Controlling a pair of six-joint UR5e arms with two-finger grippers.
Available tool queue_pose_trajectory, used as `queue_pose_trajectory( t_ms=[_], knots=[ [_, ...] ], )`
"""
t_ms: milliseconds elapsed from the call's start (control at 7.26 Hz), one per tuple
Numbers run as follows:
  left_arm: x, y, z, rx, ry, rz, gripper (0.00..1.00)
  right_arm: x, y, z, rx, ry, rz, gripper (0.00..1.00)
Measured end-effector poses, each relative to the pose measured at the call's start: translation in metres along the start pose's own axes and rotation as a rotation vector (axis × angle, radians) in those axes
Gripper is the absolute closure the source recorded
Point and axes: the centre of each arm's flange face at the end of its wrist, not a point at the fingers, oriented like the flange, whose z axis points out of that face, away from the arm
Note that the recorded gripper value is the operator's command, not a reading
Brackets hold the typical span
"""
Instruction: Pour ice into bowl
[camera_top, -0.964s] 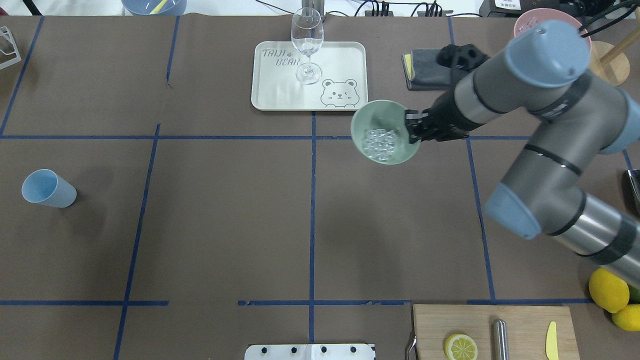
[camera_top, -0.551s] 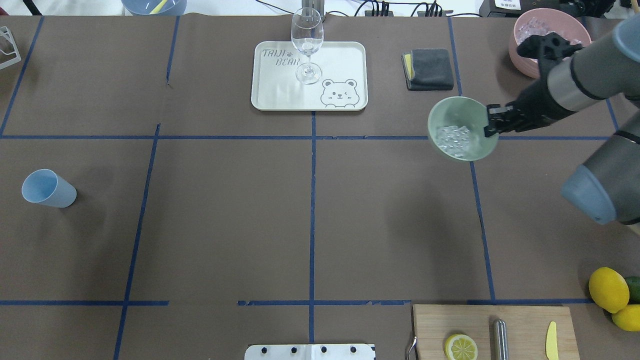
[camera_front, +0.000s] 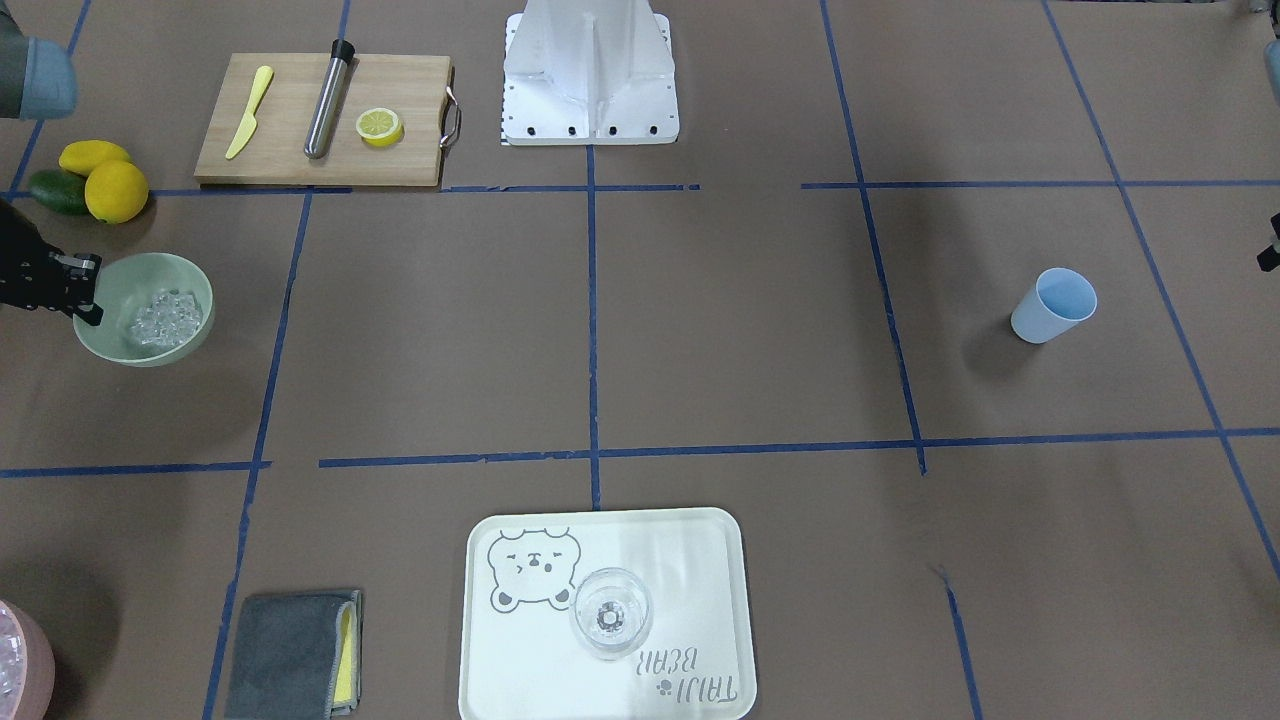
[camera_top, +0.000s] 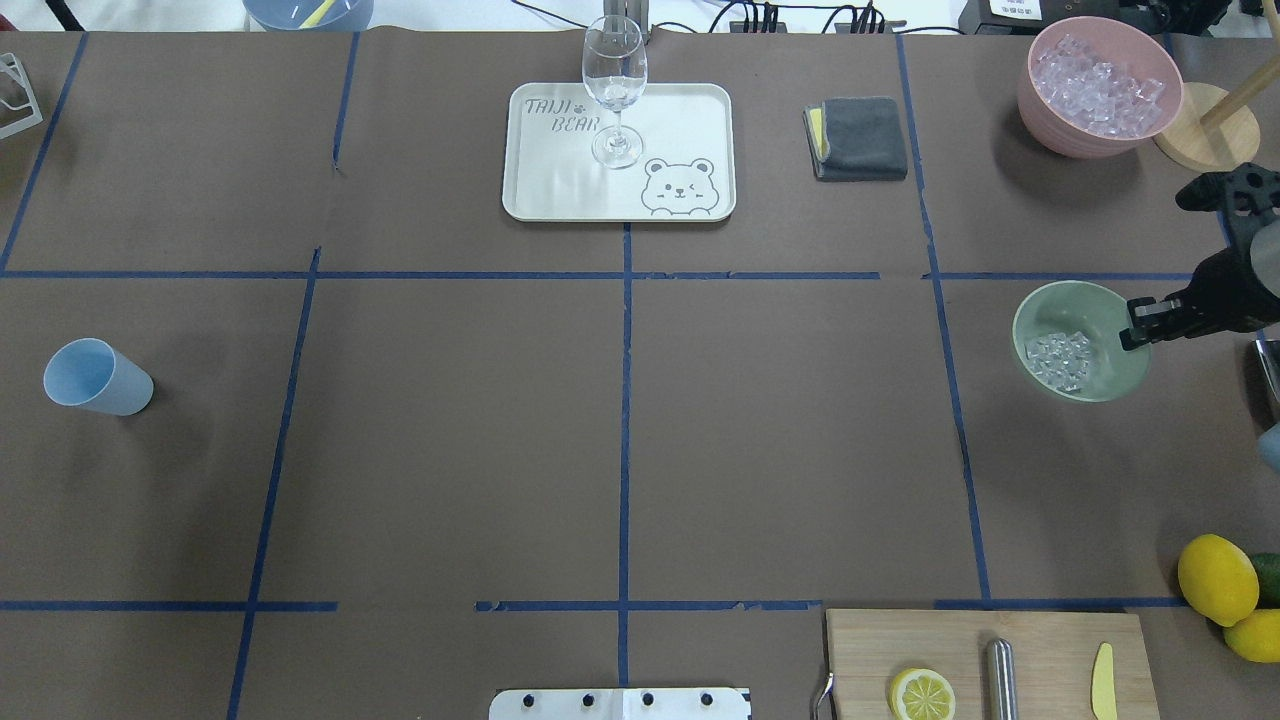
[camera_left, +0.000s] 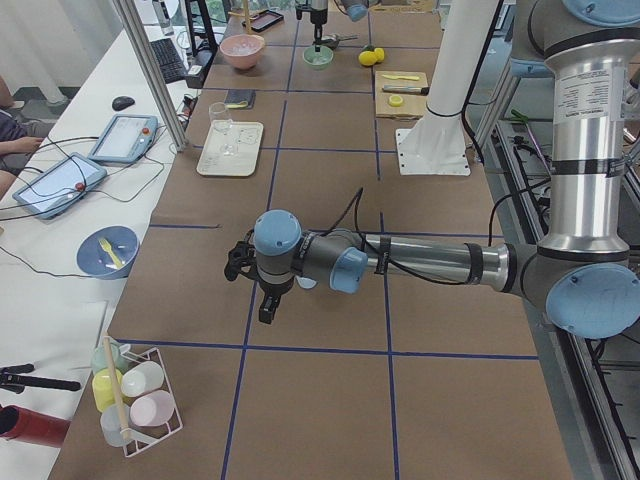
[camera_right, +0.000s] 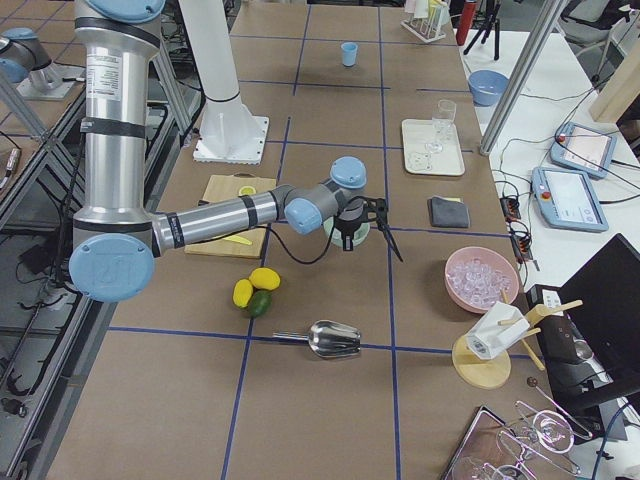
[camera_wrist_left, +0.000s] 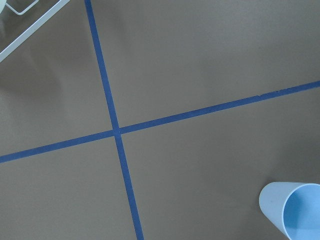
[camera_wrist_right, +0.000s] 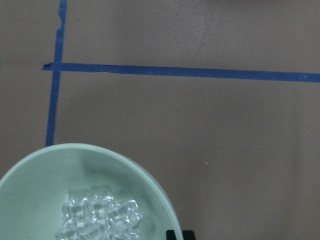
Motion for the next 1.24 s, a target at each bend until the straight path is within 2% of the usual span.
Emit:
queue_pose_trajectory(
  t_ms=[413,551,688,964,1239],
  knots=[
    [0.0,0.0,0.0,0.003,0.0,0.003,0.0,0.03,0.008,0.023,-0.001,0.002,0.003,0.99],
    [0.0,0.0,0.0,0.003,0.0,0.003,0.0,0.033,0.008,0.027,-0.007,0.004,0.007,0.94],
    [0.0,0.0,0.0,0.004,0.0,0.004,0.0,0.037,0.009,0.03,-0.017,0.005,0.013,0.67],
    [-0.001,0.0,0.0,0.003,0.0,0.003,0.0,0.04,0.01,0.034,-0.027,0.005,0.019,0.0],
    [-0.001,0.0,0.001,0.003,0.0,0.003,0.0,0.04,0.01,0.032,-0.018,0.007,0.015,0.0]
  ],
)
